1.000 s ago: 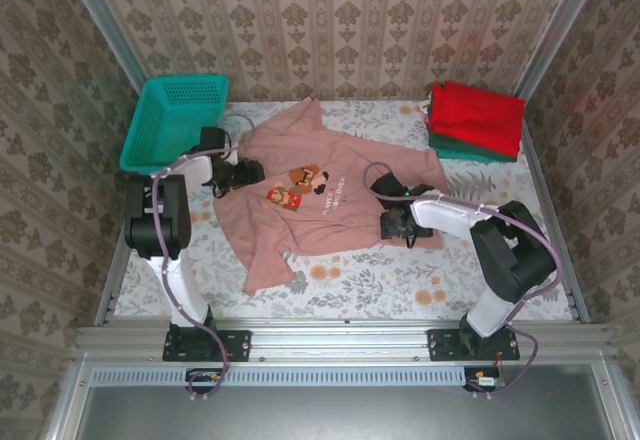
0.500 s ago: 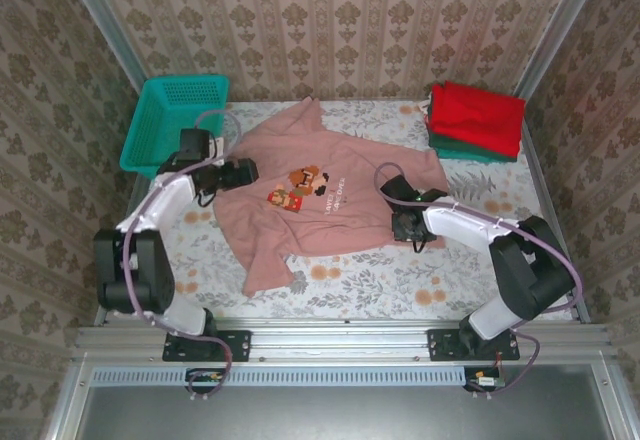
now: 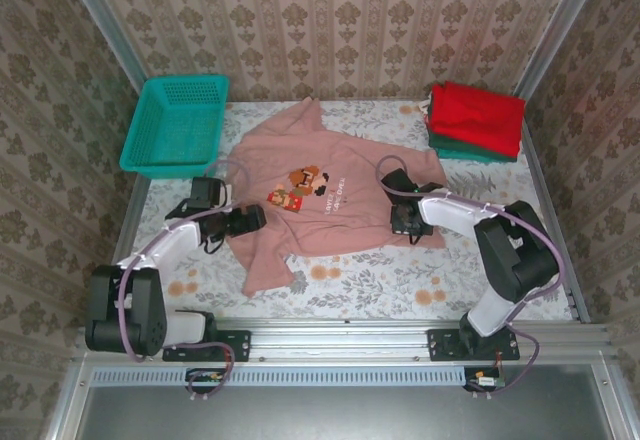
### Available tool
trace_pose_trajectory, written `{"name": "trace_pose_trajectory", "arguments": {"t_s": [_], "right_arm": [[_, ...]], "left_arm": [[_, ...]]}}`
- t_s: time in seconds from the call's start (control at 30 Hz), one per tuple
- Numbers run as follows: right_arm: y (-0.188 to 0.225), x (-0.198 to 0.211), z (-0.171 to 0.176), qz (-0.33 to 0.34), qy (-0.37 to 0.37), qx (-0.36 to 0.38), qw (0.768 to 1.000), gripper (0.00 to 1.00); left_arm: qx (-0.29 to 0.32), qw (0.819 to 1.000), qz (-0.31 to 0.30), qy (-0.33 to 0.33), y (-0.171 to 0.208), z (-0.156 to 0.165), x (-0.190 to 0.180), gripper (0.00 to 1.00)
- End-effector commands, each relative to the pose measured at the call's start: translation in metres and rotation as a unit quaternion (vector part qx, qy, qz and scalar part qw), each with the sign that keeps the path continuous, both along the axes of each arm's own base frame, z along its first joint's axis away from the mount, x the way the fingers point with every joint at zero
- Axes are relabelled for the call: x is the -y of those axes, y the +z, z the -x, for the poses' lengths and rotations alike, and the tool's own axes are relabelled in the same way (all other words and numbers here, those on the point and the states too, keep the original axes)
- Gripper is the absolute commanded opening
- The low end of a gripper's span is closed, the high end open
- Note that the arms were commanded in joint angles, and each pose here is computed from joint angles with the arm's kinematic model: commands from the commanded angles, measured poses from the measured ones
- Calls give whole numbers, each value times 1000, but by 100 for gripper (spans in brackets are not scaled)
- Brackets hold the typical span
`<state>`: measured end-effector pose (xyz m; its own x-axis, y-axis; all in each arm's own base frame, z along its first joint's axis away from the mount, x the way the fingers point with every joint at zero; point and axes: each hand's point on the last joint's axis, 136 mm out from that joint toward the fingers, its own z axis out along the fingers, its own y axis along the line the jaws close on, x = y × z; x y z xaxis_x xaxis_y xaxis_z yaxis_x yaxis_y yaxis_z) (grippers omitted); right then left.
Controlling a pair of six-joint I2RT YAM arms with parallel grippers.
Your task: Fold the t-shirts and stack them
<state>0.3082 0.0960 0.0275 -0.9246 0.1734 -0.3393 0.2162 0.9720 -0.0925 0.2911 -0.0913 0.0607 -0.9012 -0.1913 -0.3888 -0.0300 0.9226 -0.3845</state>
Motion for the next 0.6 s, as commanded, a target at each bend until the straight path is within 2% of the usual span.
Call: {"name": "trace_pose_trajectory", "arguments": {"t_s": [0.0,0.13,0.27,0.33,0.37,0.4,0.43,0.5,0.57], "right_arm": [[41,-3,10,13,2,32,999,9],[73,-6,47,17,7,70,997,0],[60,-7,96,-5,-11,63,998,1],[46,-7,120,-18,-17,49,998,7],[39,-7,128,-25,-20,39,999,13],[31,-8,136,-38,-18,23,999,25],[29,-8,141,-42,-17,13,999,32],[39,-8,145,-48,-7,8,999,33],[66,-5,141,-51,-1,34,998,35]], "left_arm": [[6,1000,-3,14,1,-8,-7,92],[2,1000,0,16,-1,-9,-13,87],[-5,1000,3,18,-4,-7,-18,86],[-10,1000,3,21,-7,-7,-21,86],[-12,1000,3,22,-8,-7,-22,86],[-14,1000,2,23,-9,-7,-23,85],[-16,1000,2,25,-10,-8,-24,84],[-21,999,-2,28,-12,-8,-27,83],[-23,999,-2,30,-12,-9,-29,83]]}}
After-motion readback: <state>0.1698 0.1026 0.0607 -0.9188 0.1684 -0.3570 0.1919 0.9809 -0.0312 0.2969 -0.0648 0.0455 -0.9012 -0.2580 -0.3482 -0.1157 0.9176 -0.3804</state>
